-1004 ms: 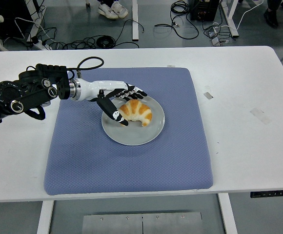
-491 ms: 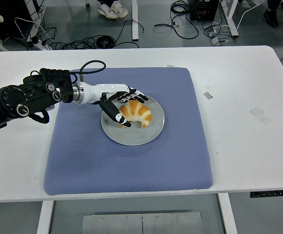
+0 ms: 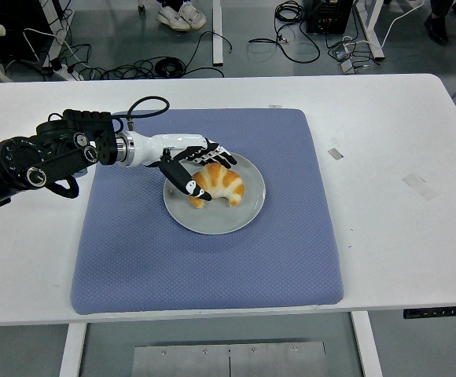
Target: Place the bread on the table
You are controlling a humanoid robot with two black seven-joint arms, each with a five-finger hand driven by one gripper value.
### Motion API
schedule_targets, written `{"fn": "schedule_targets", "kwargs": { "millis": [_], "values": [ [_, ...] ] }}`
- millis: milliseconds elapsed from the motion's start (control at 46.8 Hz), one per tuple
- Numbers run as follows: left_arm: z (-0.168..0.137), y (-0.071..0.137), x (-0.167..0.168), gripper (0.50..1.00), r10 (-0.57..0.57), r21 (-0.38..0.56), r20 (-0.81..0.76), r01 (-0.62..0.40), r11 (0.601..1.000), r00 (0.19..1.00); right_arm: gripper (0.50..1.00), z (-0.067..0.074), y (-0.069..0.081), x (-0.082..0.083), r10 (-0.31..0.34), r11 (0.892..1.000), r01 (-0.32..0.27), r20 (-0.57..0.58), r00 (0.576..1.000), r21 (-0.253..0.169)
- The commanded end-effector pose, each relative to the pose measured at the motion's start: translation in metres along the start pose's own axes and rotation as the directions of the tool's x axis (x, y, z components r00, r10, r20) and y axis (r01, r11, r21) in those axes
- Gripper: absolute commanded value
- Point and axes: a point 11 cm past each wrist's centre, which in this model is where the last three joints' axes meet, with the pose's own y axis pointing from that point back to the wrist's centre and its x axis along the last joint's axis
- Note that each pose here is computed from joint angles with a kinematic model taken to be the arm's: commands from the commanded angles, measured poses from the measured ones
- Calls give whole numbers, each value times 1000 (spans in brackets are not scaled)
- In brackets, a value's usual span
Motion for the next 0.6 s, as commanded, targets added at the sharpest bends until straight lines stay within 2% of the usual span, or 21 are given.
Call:
{"fn": "schedule_targets", "kwargs": {
  "millis": [0,171,385,577],
  "values": [
    [-1,0,-1,834,0,2,-2,0,1000,1000,1000,0,0,1,2,1000,-2,-1,1000,0],
    [-1,-1,-2,780,-2,1,-3,2,1000,1000,1000,0,0,1,5,1000,-5,-1,1000,0],
    [0,-2,-1,734,-1,2,-1,1,1000,1000,1000,0,0,1,5,1000,-5,-1,1000,0],
    [0,-1,0,716,1,1,0,-1,1000,1000,1000,0,0,1,5,1000,-5,-1,1000,0]
  ]
}}
